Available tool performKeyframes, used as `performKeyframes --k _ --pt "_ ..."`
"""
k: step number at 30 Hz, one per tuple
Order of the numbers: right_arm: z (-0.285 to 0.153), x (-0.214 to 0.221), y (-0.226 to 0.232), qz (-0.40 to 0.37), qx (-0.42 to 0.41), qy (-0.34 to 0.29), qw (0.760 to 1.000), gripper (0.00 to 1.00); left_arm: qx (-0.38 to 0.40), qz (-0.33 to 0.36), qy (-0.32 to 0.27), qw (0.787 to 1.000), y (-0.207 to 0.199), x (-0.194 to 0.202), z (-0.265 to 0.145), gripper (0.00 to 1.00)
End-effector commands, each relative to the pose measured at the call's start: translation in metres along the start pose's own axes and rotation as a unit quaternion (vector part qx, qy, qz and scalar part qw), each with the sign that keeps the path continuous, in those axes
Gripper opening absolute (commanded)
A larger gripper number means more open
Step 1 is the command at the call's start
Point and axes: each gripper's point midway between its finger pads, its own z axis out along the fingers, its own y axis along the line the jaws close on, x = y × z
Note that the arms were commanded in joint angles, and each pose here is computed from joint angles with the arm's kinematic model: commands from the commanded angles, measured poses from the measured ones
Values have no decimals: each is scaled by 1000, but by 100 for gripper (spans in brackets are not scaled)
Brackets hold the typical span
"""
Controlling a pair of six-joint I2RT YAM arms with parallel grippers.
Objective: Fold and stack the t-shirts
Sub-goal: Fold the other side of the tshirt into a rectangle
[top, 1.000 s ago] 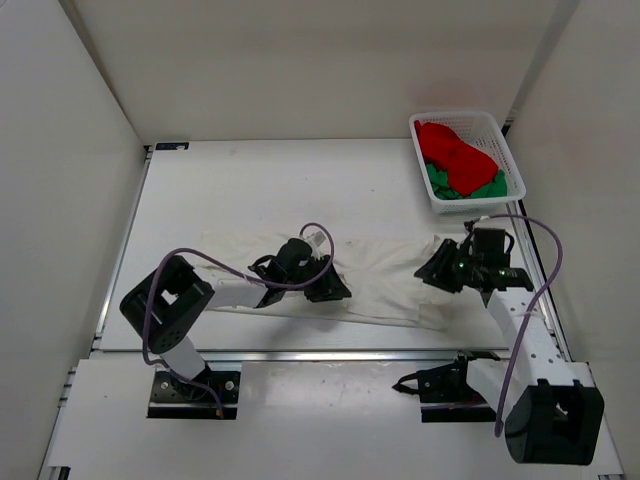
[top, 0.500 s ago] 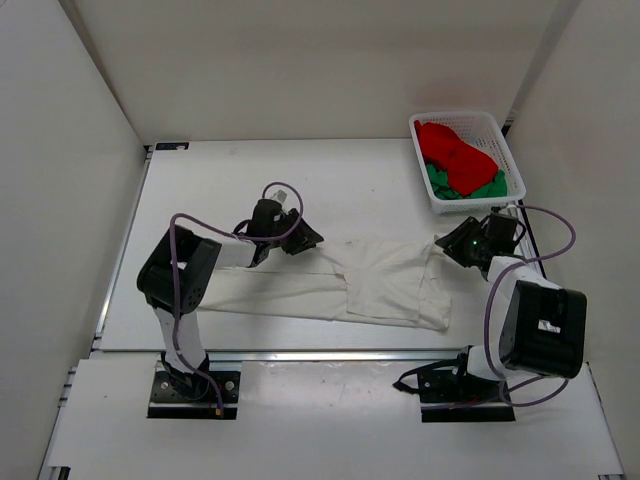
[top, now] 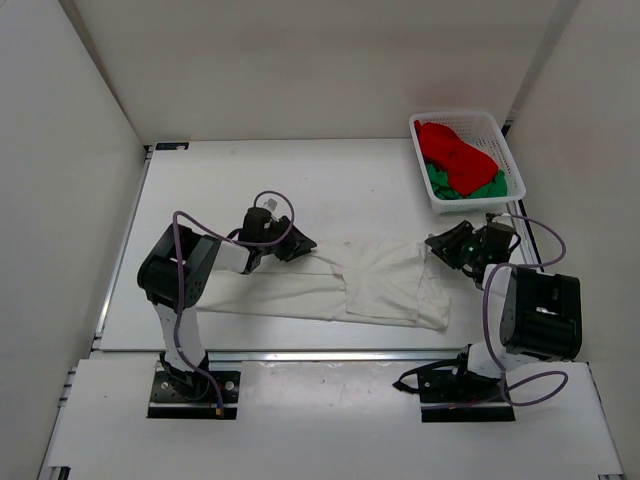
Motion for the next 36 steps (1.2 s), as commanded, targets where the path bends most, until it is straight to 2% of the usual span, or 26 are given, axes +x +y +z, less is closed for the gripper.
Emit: performKeyframes --k 1,6,8,11,14,17,19,24,29,31,33,36 --pt "-9 -22 27 -43 -35 -55 997 38 -9 -9 -5 1000 11 -1 -10 43" --pt "-4 -27 31 -49 -43 -53 996 41 -4 -3 -3 1000 7 0 -9 43" --pt "1 -17 23 -33 -38 -29 998 41 -5 -4 2 1000 7 6 -9 43" --pt "13 -16 23 -46 -29 -6 999 36 -9 -8 -3 1000 11 3 -10 43" --pt "18 -13 16 -35 -23 -6 999 28 -10 -10 -1 1000 14 3 -10 43" --pt "20 -23 14 -25 -19 -18 999 5 -13 -10 -7 1000 16 -2 -11 42" --pt "21 -26 9 -17 -8 -23 1000 0 -17 -12 -9 1000 21 -2 -11 42" --pt "24 -32 -19 12 33 -31 999 0 -27 -24 -20 999 28 -10 -11 41" --pt "26 -39 -21 30 40 -27 998 0 -37 -39 -33 998 39 -17 -15 40" --pt "28 -38 -26 28 67 -23 997 4 -38 -47 -36 998 42 -18 -17 41" --pt "30 -40 -18 21 54 -14 998 17 -22 -51 -32 998 34 -18 -18 44" --pt "19 -44 -2 21 33 -19 999 28 7 -38 -39 998 12 -24 -24 50"
